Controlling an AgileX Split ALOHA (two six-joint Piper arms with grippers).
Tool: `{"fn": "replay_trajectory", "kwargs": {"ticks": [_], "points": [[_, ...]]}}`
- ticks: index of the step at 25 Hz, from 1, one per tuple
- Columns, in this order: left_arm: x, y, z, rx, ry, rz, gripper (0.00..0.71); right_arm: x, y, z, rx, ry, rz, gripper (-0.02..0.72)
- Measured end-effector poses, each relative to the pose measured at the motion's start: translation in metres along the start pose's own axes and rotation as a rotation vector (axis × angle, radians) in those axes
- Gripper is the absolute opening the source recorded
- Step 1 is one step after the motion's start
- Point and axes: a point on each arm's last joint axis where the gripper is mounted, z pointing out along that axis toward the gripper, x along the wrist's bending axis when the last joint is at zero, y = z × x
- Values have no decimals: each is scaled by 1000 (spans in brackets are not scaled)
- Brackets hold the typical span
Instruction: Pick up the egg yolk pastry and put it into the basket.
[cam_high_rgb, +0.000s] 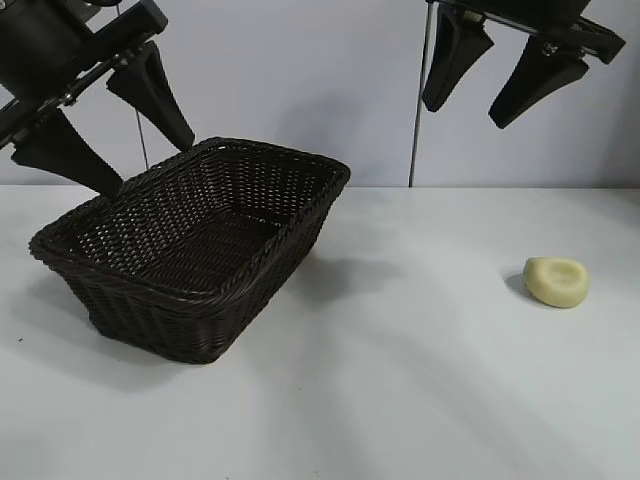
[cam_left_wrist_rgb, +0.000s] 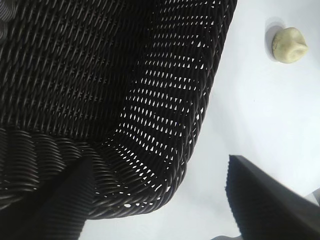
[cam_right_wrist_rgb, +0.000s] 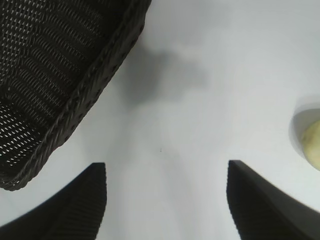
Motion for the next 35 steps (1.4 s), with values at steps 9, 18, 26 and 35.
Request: {"fn": "replay_trajectory", "kwargs": {"ticks": [9,18,26,35], "points": [[0,0,0,0,0,0,535,0,0,0,-3,0,0,496],[1,-2,0,21,16,-194,535,0,0,0,-4,0,1,496],[1,-7,-25,-49,137,-368,535,0,0,0,-4,-1,0,496],[-3,-35,-52,-127,166,-498,535,0,0,0,-4,-1,0,496]]}}
